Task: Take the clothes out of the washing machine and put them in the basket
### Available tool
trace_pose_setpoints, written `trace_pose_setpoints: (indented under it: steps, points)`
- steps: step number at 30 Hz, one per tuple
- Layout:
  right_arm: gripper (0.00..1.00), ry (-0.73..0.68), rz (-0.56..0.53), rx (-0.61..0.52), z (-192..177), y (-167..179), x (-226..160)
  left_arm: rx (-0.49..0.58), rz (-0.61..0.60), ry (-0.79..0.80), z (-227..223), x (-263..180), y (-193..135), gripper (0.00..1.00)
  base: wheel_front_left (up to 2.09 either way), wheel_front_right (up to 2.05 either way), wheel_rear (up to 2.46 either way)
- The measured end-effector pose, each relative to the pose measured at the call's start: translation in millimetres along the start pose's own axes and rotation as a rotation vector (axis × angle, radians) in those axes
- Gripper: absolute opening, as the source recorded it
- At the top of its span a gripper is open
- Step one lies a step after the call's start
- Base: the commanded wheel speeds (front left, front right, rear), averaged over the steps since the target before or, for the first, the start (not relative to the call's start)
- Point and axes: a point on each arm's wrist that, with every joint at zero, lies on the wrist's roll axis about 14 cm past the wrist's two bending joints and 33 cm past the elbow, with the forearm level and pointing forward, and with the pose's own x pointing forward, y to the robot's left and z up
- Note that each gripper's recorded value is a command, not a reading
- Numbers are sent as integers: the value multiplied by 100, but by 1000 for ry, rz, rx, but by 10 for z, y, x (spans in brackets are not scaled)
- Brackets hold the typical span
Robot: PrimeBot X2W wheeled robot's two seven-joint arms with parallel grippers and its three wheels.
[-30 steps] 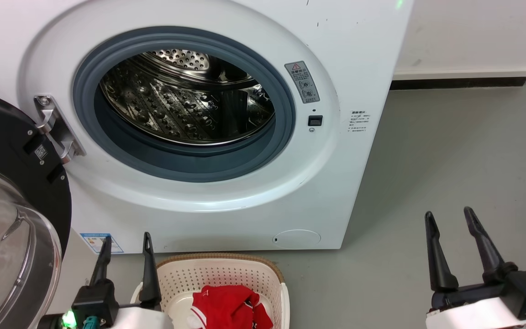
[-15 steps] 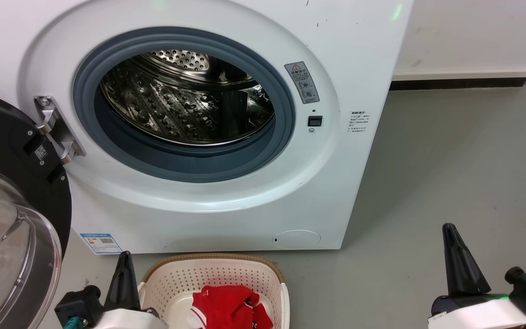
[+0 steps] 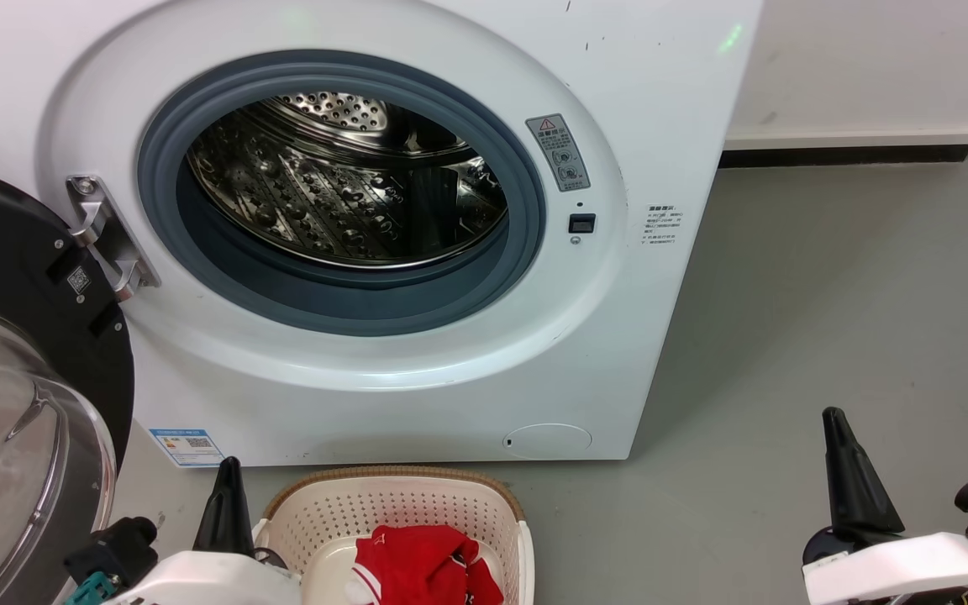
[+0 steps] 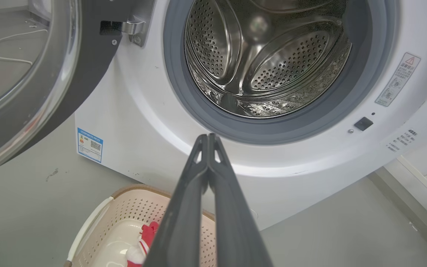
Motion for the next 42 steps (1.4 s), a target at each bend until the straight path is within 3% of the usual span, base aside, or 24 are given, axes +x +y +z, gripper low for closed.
trace_pose_setpoints:
  steps: [21,42]
  points:
    - [0,22,-51,324,-23,-100,106,-343,-1,42,12,88,3,0,0,0,0]
    - [0,42,-82,586,-61,-160,174,-619,-26,60,58,145,-28,0,0,0,0]
